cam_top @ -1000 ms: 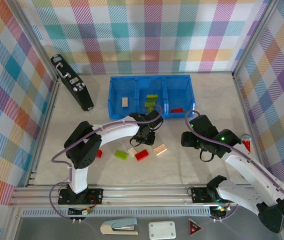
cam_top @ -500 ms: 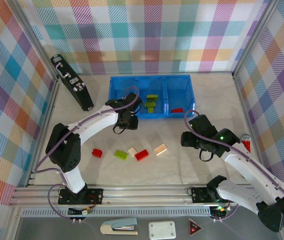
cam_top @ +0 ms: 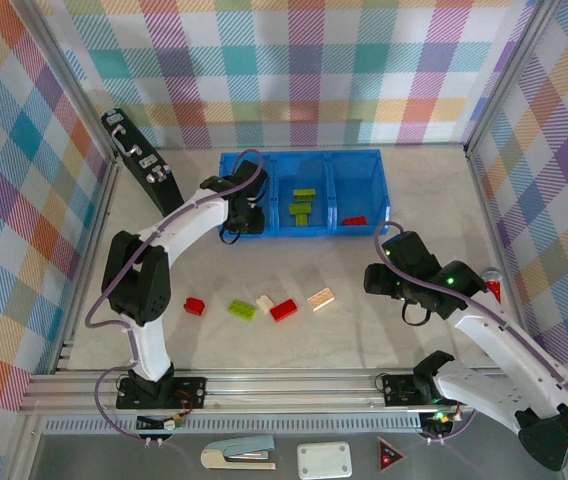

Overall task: Sort the legos into containers by color
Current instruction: Place the lego in the container, then pick up the lego from the bottom-center of the table, then place the lego in the container.

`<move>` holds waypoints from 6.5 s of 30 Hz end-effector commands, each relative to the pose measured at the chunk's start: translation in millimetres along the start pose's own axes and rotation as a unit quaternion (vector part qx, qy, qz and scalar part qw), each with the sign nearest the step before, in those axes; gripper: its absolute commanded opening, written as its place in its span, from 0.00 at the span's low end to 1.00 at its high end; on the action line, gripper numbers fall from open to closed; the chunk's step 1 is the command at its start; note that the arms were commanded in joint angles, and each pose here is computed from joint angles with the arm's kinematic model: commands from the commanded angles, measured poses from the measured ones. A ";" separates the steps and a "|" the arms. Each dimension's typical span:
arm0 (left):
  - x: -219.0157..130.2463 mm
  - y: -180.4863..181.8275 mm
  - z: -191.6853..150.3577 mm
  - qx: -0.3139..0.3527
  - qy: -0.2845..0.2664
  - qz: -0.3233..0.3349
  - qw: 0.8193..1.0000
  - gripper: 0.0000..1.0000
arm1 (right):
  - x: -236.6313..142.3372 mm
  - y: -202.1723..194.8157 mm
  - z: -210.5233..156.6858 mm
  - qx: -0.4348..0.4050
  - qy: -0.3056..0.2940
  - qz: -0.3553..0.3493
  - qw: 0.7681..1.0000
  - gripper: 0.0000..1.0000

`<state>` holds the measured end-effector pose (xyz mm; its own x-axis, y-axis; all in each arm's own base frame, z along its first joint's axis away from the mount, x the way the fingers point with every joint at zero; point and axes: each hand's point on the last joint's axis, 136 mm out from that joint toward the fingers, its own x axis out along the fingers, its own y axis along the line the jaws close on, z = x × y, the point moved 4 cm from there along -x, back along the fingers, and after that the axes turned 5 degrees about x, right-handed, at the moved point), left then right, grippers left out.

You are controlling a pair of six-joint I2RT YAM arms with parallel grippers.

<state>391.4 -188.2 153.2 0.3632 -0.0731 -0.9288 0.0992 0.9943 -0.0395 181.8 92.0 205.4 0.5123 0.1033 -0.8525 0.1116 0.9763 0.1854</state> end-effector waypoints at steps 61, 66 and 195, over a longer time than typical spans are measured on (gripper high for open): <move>49.0 32.2 116.4 -0.042 -0.107 -0.009 0.993 0.45 | -6.2 -3.0 -0.3 -0.008 0.001 -0.008 1.000 0.81; 28.9 32.0 102.0 -0.041 -0.095 -0.023 0.994 0.45 | 2.9 6.1 2.0 -0.022 0.013 -0.001 1.000 0.81; -96.1 129.6 -66.6 0.005 -0.115 0.083 0.990 0.50 | 111.8 293.2 22.4 -0.667 -0.048 0.144 0.730 0.59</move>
<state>304.5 -54.2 211.3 0.5675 0.0458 -0.8221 0.0534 0.9943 0.0922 282.9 363.3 169.0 0.3965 0.3069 -0.8652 -0.8677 0.4331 -0.2440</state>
